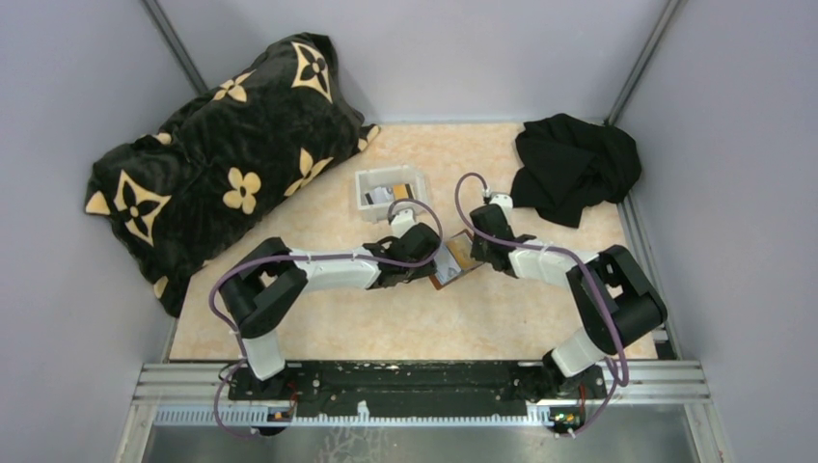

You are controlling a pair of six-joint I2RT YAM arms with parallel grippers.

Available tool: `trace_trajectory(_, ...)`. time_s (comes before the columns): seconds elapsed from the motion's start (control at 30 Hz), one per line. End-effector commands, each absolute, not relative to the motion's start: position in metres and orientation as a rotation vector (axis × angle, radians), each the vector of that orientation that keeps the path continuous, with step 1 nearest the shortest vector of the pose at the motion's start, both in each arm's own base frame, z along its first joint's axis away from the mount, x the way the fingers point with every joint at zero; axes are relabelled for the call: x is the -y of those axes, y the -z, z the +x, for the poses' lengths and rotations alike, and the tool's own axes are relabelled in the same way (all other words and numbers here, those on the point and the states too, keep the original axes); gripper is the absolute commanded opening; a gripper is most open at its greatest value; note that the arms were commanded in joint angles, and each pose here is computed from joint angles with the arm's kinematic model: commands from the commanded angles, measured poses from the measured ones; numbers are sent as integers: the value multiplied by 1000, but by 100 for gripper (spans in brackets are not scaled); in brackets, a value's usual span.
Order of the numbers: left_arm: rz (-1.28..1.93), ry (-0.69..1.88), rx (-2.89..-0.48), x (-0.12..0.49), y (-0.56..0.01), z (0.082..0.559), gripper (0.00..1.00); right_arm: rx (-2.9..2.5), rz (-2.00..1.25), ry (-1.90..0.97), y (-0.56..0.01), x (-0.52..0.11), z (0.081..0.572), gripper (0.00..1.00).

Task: Put the credit cards into the card holder
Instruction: Adjust the card holder at the center of the board.

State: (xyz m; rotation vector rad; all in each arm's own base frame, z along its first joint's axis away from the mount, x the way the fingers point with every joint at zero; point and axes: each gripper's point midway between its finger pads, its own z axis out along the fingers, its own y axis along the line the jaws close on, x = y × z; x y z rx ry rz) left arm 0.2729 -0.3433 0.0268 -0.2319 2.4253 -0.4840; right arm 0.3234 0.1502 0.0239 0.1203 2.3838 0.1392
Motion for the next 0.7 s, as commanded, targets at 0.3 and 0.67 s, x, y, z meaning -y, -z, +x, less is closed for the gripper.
trace_trajectory(0.3,-260,249,-2542,288,27,276,44,-2549,49,-225,-2,-174,262,0)
trace_trajectory(0.67,-289,247,-2449,276,-13,289,47,-2482,50,-171,-24,-173,273,0)
